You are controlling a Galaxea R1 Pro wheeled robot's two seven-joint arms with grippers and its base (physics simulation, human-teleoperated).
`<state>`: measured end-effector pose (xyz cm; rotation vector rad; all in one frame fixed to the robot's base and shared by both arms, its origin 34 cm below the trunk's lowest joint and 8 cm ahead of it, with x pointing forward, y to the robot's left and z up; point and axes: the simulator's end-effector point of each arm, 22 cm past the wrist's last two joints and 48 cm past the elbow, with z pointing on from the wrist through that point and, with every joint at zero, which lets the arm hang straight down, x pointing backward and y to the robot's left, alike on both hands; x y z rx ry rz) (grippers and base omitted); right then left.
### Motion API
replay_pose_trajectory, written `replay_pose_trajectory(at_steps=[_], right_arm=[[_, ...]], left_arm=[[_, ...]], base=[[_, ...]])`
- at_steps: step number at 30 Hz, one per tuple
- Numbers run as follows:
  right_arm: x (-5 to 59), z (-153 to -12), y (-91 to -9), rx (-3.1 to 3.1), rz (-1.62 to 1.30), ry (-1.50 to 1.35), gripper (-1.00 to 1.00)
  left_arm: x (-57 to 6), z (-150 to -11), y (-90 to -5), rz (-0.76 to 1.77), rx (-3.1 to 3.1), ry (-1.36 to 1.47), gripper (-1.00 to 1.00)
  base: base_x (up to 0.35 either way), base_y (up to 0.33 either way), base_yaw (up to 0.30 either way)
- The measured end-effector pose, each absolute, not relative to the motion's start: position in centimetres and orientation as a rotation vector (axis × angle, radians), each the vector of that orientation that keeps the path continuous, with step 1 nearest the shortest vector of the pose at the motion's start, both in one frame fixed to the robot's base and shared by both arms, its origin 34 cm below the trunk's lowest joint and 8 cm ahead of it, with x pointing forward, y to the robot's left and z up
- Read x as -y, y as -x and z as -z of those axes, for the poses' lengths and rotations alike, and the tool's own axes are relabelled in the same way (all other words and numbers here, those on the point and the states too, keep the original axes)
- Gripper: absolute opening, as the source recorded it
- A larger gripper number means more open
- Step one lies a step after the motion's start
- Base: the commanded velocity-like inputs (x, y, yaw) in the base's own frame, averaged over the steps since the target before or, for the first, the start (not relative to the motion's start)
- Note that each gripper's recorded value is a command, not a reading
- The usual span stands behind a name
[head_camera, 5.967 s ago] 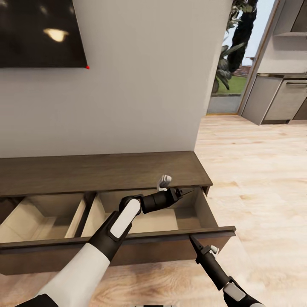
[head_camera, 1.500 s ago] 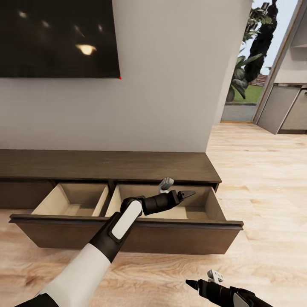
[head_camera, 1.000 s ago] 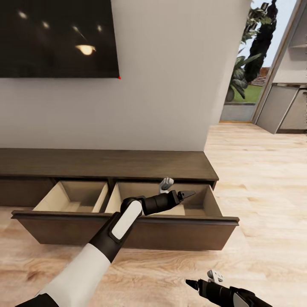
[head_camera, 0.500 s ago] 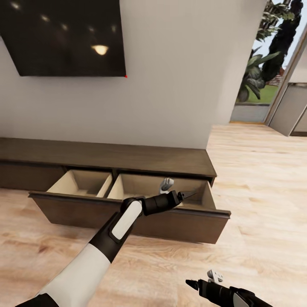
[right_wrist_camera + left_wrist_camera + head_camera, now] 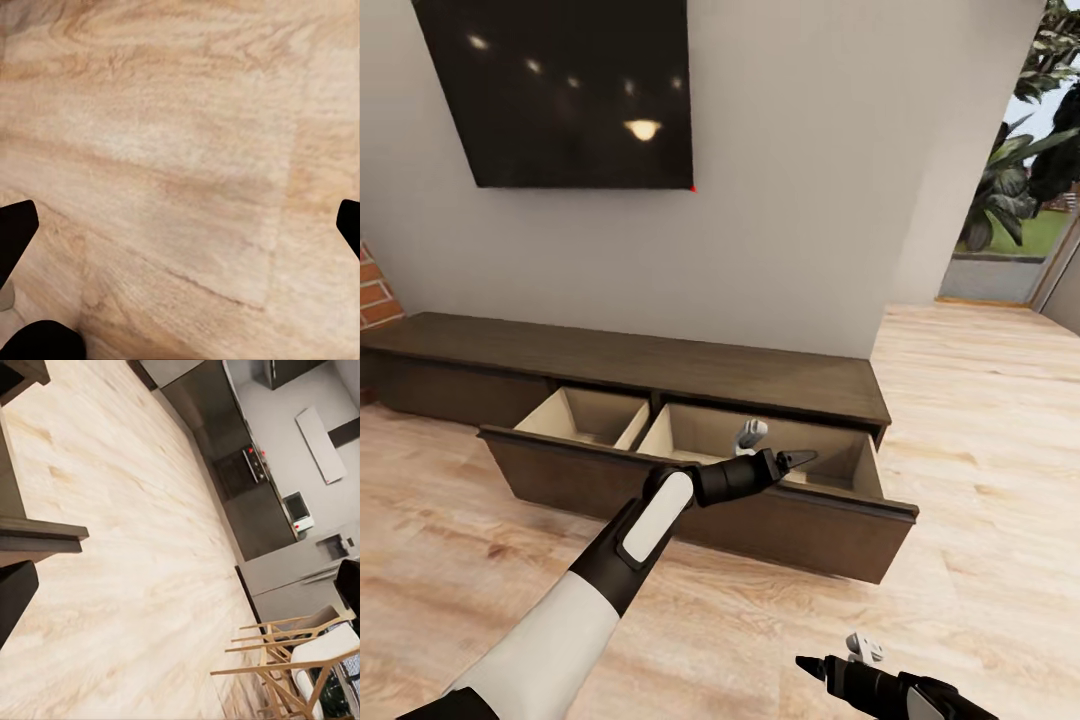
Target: Place each of the two pumpkins and all three candles from the living room inside a cabinet in the living room (use any cabinet), then make sure every cabinet is closed, and position the cauldron so it is next to a table in the living room.
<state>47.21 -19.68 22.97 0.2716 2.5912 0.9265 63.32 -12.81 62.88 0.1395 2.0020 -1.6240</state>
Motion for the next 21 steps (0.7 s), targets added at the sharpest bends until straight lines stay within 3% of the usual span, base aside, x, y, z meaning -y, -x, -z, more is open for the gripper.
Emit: replay_pose_trajectory(at_steps=[8, 21], right_arm=[[19.6, -24.4, -48.1, -2.560, -0.925, -0.254, 1.00], [19.6, -26.9, -49.5, -2.509, -0.919, -0.223, 1.00]], left_arm=[[12.8, -64.7, -62.9, 1.598, -1.980, -0.174, 1.00], [12.7, -67.9, -62.0, 1.572, -1.939, -0.218, 1.00]], base=[[0.000, 0.000, 0.077], [0.000, 0.000, 0.262]])
